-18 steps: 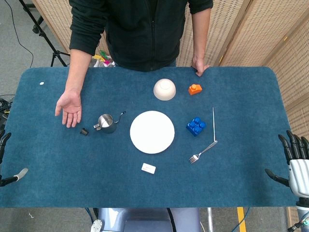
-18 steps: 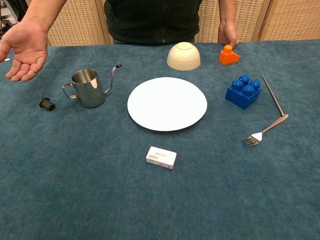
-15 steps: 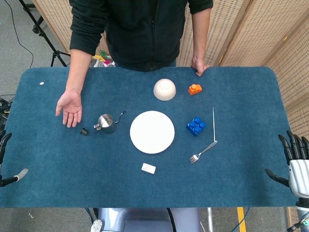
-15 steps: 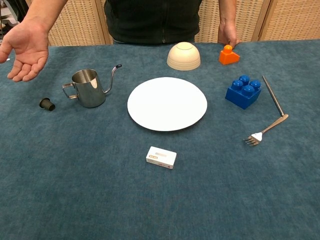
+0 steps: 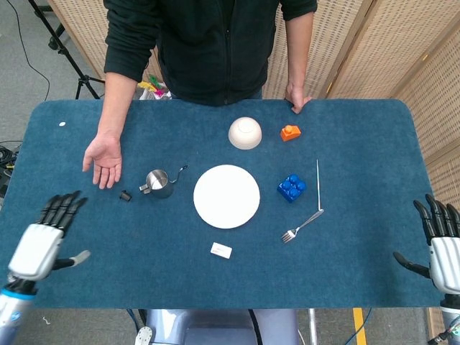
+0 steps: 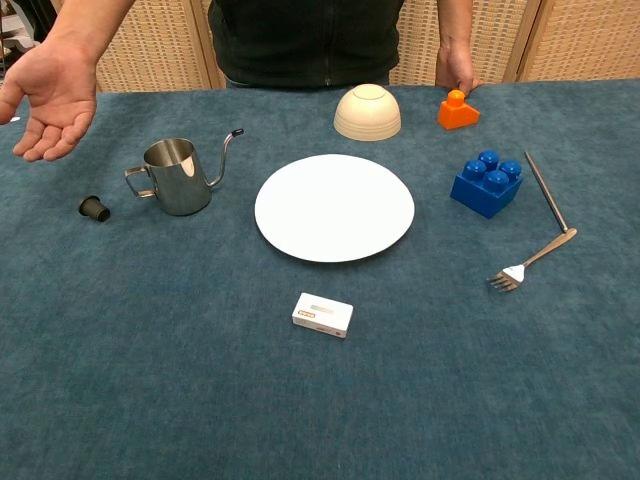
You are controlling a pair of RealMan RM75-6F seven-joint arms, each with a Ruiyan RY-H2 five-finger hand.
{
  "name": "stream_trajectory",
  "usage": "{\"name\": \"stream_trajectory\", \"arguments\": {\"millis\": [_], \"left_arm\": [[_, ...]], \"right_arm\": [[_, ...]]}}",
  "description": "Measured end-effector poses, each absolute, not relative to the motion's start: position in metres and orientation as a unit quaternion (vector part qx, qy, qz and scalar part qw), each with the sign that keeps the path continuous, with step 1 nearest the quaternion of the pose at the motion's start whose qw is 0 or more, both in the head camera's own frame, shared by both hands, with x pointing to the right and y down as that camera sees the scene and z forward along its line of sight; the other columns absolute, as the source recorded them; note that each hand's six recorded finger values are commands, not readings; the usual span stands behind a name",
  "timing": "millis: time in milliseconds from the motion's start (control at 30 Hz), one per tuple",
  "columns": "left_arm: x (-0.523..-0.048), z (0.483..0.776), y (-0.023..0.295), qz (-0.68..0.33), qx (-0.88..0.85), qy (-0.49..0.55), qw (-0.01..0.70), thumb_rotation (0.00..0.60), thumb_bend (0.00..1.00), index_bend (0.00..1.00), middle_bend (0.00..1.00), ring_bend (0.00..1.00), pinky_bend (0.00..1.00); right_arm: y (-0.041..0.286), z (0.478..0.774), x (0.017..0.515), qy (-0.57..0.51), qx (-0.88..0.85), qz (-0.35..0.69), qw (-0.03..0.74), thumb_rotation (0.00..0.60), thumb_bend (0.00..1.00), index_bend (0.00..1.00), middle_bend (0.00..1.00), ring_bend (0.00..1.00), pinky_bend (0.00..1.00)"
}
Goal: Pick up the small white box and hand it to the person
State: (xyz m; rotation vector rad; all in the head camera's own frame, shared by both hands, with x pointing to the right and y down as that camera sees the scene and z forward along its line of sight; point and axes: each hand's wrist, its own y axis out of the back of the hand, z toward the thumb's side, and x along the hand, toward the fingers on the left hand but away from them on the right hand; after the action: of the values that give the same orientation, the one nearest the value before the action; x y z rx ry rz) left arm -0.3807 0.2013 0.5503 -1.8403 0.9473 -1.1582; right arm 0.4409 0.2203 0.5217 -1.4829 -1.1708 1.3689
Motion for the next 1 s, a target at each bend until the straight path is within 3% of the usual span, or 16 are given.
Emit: {"name": "stream_trajectory", "arguments": {"millis": [133, 233, 733, 1000], "left_arm": [[-0.331, 0.569, 0.191, -0.432, -0.753, 0.302, 0.393, 0.600, 0.05, 0.19, 0.00, 0.00, 0.00], [-0.295, 0.583, 0.187, -0.424, -0.769, 0.259, 0.403, 0.600, 0.13, 0.26, 0.00, 0.00, 0.00], [-0.159, 0.646, 0.182, -0.442, -0.793, 0.174, 0.380, 0.600, 0.25, 0.33, 0.00, 0.00, 0.00], [-0.125, 0.662, 0.186, -0.436, -0.798, 0.136, 0.393, 0.600, 0.25, 0.35, 0.00, 0.00, 0.00]], "right_arm": [[0.220, 0.523, 0.441, -0.461, -0.585, 0.541, 0.391, 0.600, 0.00, 0.00, 0.00, 0.00, 0.00], [0.219, 0.524, 0.443, -0.461, -0.584, 0.544, 0.388, 0.600, 0.00, 0.00, 0.00, 0.00, 0.00], [0.216, 0.531, 0.448, -0.458, -0.582, 0.558, 0.376, 0.600, 0.00, 0.00, 0.00, 0.00, 0.00], [0.215, 0.534, 0.450, -0.457, -0.580, 0.562, 0.373, 0.600, 0.00, 0.00, 0.00, 0.00, 0.00]]}}
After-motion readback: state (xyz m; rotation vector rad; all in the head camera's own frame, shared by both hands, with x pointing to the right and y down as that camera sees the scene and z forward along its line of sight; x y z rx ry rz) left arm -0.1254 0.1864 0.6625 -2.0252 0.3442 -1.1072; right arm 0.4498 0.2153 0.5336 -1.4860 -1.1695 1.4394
